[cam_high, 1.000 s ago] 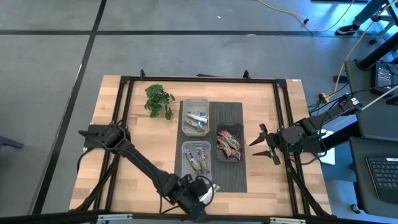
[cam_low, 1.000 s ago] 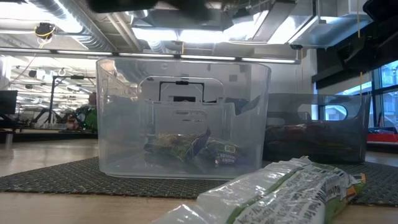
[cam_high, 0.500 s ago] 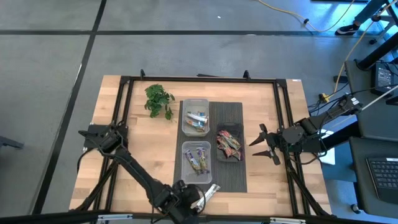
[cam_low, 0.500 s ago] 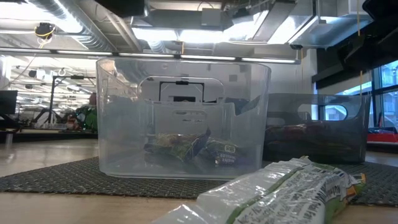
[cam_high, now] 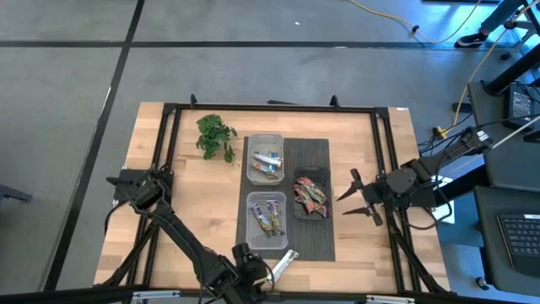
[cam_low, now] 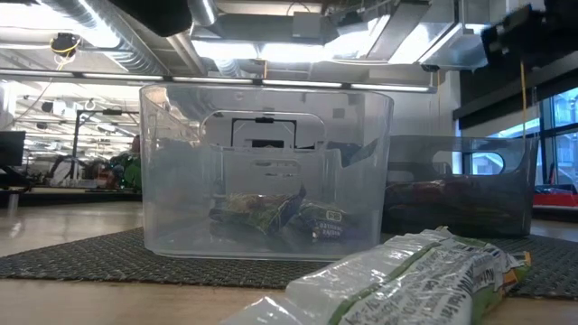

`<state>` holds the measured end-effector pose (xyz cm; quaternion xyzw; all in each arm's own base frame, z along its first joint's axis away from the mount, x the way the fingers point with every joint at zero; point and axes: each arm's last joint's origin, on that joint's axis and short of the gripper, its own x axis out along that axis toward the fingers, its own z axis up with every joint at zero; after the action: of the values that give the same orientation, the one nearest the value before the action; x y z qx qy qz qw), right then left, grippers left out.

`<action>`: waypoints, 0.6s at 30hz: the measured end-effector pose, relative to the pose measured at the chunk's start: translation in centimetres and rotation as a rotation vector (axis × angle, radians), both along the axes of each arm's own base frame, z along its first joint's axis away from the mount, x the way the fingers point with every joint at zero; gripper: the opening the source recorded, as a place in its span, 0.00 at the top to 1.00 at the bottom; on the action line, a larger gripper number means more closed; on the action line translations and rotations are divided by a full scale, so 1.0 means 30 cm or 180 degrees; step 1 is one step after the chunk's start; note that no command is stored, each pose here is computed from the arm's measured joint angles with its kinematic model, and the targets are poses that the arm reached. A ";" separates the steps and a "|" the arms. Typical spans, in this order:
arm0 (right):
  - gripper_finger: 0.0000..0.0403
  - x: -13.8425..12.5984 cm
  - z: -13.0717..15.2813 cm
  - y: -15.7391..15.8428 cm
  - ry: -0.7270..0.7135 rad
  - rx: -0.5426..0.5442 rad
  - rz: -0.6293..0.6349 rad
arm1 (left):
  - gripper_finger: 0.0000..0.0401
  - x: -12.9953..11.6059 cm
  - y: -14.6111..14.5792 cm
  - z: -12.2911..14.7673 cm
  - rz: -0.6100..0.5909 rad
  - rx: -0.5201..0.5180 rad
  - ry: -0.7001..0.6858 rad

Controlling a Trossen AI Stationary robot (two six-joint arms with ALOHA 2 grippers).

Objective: Pick and place Granola Bars by type
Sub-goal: Put the yellow granola bar into the gray bin

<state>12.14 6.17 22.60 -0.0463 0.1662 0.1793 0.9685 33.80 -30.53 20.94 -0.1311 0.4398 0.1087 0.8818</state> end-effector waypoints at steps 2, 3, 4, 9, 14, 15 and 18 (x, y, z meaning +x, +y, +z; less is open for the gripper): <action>0.47 0.021 0.039 0.018 0.0051 -0.0156 0.0080 | 0.43 0.002 0.002 0.000 -0.0018 0.0018 0.0003; 0.47 0.034 0.059 0.030 0.0088 -0.0231 0.0125 | 0.43 0.003 0.003 0.000 -0.0020 0.0022 0.0002; 0.47 0.048 0.075 0.044 0.0135 -0.0327 0.0173 | 0.43 0.003 0.003 0.000 -0.0020 0.0020 0.0001; 0.47 0.146 0.140 0.147 0.0373 -0.0788 0.0271 | 0.42 0.003 0.003 0.000 -0.0012 0.0014 0.0000; 0.47 0.245 0.137 0.280 0.0700 -0.1105 0.0376 | 0.43 0.004 0.005 0.001 0.0023 0.0065 -0.0050; 0.47 0.262 0.132 0.309 0.0747 -0.1114 0.0420 | 0.43 0.005 0.005 0.002 0.0037 0.0084 -0.0074; 0.47 0.307 0.104 0.391 0.0948 -0.1037 0.0627 | 0.43 0.006 0.006 0.003 0.0062 0.0114 -0.0117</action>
<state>21.36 17.90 25.71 -0.1909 0.3287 0.2485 0.8909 33.99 -30.35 21.03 -0.1216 0.4202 0.1227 0.8908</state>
